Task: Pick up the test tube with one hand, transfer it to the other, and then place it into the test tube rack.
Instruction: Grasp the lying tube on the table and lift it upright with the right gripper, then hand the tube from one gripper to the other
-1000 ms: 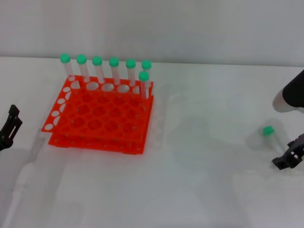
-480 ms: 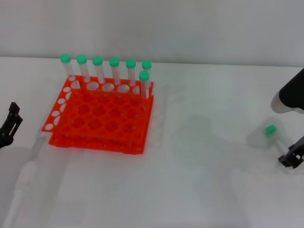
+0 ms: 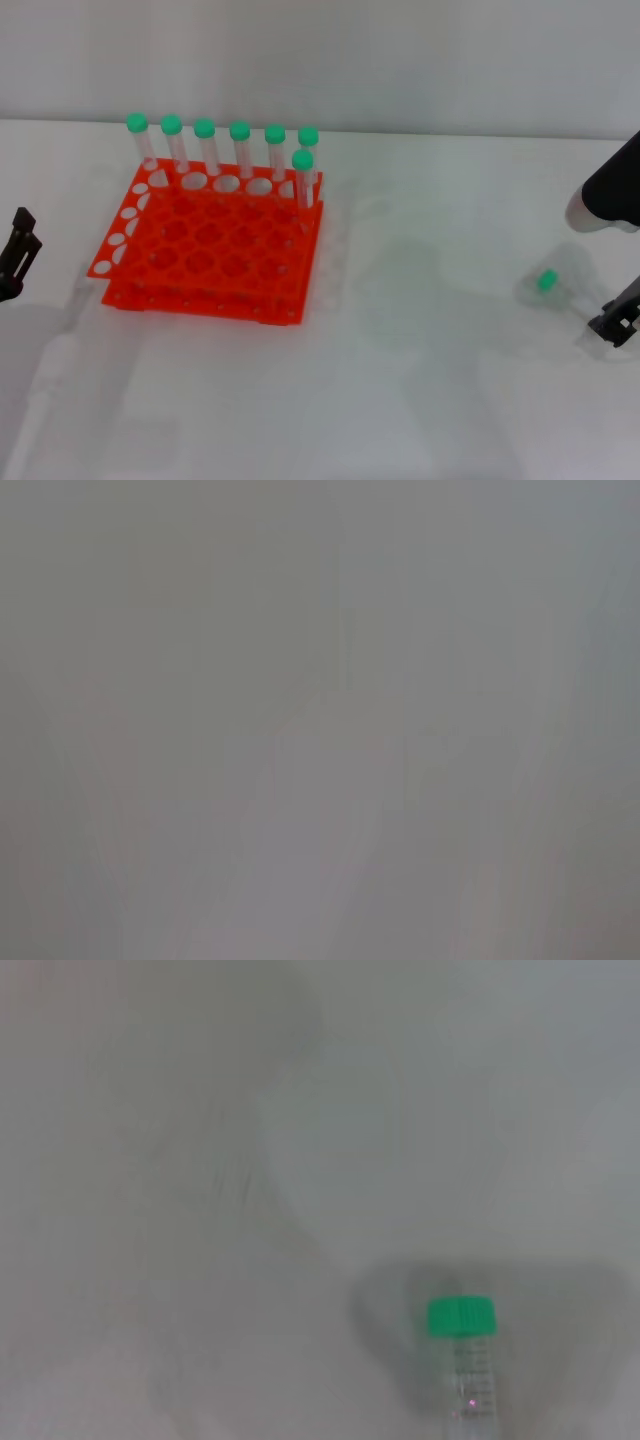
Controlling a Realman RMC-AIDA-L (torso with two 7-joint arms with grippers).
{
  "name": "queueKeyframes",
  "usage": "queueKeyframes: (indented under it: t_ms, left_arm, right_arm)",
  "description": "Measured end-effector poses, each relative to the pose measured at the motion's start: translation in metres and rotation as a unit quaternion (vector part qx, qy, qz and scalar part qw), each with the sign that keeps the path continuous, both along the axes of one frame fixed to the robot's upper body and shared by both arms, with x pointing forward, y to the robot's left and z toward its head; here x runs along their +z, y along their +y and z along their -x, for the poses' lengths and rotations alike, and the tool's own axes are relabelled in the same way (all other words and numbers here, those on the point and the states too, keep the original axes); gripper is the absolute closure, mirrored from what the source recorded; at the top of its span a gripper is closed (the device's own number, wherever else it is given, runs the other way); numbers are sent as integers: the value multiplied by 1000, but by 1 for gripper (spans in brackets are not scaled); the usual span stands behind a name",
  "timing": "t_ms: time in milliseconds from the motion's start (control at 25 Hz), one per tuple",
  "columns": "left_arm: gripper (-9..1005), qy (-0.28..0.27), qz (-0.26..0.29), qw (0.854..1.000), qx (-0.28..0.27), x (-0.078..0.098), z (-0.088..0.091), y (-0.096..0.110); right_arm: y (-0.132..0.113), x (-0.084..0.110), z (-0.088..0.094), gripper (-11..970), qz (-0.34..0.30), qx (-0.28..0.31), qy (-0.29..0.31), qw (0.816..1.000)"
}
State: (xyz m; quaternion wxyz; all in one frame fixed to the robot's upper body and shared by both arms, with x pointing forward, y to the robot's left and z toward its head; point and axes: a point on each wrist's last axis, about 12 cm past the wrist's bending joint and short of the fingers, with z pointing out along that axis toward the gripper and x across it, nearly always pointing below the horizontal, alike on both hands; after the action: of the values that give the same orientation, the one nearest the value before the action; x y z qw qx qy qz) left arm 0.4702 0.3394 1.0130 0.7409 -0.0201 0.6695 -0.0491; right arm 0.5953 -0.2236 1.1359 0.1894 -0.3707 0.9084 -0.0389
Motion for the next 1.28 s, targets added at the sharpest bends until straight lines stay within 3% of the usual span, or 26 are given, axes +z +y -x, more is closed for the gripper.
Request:
queueKeyframes:
  t_ms: [400,520,640,1000,1040,1080,1280]
  left_arm:
    - [161,-18,-1,1000,-25,7,-9,-7]
    - [162,-22,5,998,-51,10,-14,-13]
    - [163,-21,36,993,-112,15,-23,-27]
    - [164,-8,107,953,-282,38,-47,-60]
    - [164,1,132,944,-304,43,-50,-61]
    - [164,1,132,944,-304,43,-50,-61]
    - [163,31,170,913,-370,54,-59,-73]
  right_arm:
    - [3,24,-3,773,-39,4,-49,998]
    - [1,35,-3,772,-64,7,-82,995]
    - [0,43,-2,771,-106,21,-112,988]
    - [-23,39,12,769,-234,82,-203,947]
    - [-27,36,14,768,-250,84,-211,941]
    - [-30,33,16,768,-267,89,-215,935]
    - [-46,10,23,767,-346,111,-223,905]
